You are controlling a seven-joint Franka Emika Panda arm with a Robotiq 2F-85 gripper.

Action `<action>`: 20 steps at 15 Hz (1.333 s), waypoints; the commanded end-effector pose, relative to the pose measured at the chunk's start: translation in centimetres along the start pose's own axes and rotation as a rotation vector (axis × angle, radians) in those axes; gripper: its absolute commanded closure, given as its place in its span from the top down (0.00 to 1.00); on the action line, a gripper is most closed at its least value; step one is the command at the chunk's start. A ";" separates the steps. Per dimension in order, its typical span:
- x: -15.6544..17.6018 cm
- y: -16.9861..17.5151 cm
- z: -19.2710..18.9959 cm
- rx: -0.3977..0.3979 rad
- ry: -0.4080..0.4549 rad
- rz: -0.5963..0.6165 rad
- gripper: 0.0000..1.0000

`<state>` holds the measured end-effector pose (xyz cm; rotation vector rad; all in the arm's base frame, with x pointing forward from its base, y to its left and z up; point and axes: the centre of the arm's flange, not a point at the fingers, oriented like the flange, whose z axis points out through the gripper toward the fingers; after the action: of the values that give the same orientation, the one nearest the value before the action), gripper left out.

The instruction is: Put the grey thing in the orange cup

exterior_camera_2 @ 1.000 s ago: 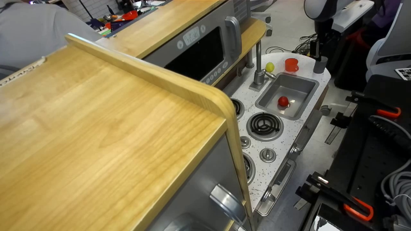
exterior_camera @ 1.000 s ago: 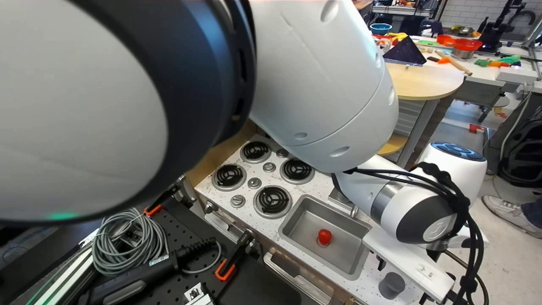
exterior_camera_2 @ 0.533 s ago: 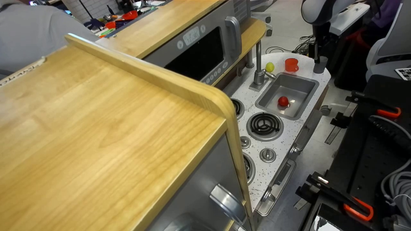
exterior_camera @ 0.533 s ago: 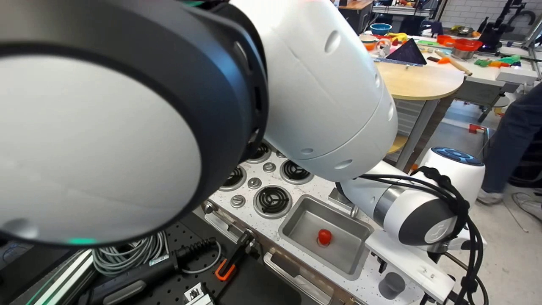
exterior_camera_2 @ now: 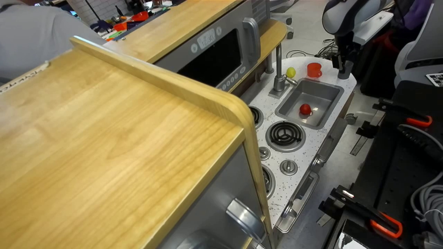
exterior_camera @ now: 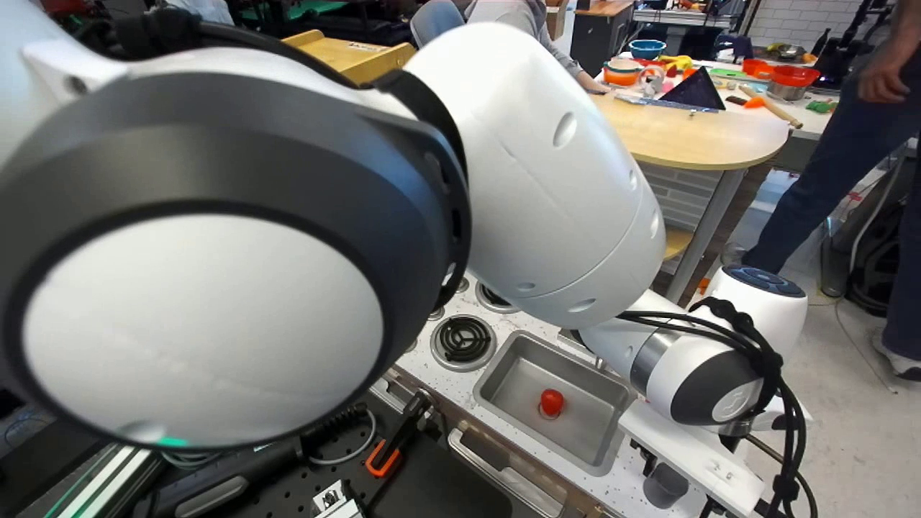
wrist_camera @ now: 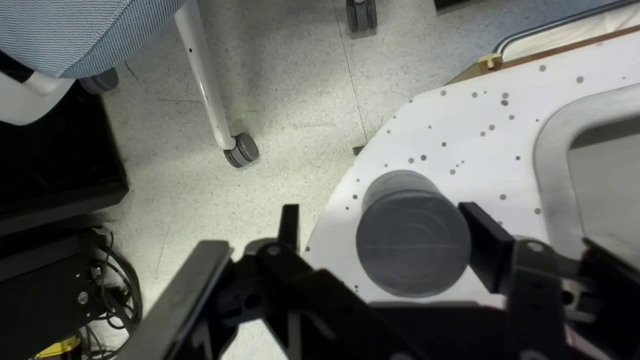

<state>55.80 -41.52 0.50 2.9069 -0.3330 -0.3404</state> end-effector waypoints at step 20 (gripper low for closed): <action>7.4 -2.6 -10.6 0.155 0.108 -0.023 0.21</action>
<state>64.31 -38.72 9.11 3.0534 -0.3101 -0.1764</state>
